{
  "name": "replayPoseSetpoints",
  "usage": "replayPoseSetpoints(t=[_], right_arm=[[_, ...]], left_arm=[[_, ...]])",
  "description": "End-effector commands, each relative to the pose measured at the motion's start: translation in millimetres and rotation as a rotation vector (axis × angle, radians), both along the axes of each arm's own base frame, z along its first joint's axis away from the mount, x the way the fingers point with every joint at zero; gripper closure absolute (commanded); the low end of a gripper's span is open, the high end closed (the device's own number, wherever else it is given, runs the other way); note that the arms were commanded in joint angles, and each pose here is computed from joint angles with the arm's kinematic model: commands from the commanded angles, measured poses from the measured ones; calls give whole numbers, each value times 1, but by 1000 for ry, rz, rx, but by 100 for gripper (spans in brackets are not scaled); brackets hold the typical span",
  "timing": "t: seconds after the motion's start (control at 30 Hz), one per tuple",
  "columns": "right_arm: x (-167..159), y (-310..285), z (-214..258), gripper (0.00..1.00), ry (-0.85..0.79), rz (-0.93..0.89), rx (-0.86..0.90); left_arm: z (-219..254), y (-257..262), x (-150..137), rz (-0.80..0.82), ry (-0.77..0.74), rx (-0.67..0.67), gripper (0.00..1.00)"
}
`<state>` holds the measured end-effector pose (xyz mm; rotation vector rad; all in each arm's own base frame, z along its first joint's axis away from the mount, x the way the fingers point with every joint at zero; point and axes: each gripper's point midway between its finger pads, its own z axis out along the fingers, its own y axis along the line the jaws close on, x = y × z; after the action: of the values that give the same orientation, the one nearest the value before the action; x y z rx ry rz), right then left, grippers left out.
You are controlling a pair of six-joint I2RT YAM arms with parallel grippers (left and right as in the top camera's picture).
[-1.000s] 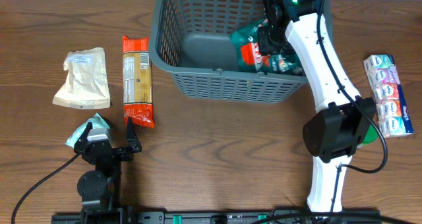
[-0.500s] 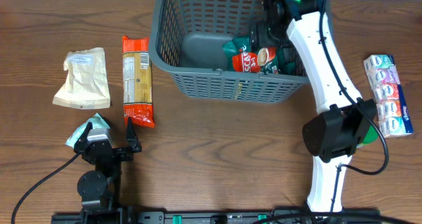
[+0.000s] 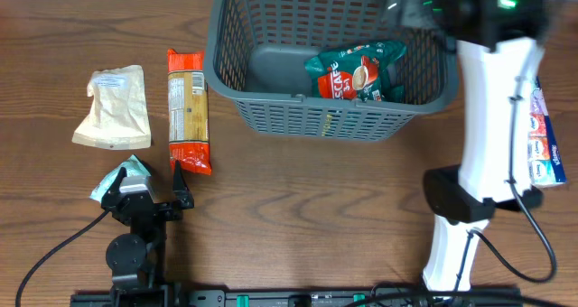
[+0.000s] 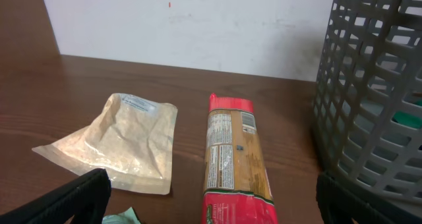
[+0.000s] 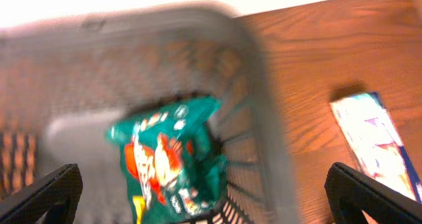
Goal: Pack container
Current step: 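Withdraw the right gripper toward the green-capped bottle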
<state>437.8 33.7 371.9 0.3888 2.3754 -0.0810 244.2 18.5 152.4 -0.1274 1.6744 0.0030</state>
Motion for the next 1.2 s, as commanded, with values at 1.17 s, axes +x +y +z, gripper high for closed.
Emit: replayPoseSetpoints(t=[1.17], right_arm=[[-212,-154,105,1,-331,-656,131]], left_arm=[[-17,2,-1,14,49,-15,1]])
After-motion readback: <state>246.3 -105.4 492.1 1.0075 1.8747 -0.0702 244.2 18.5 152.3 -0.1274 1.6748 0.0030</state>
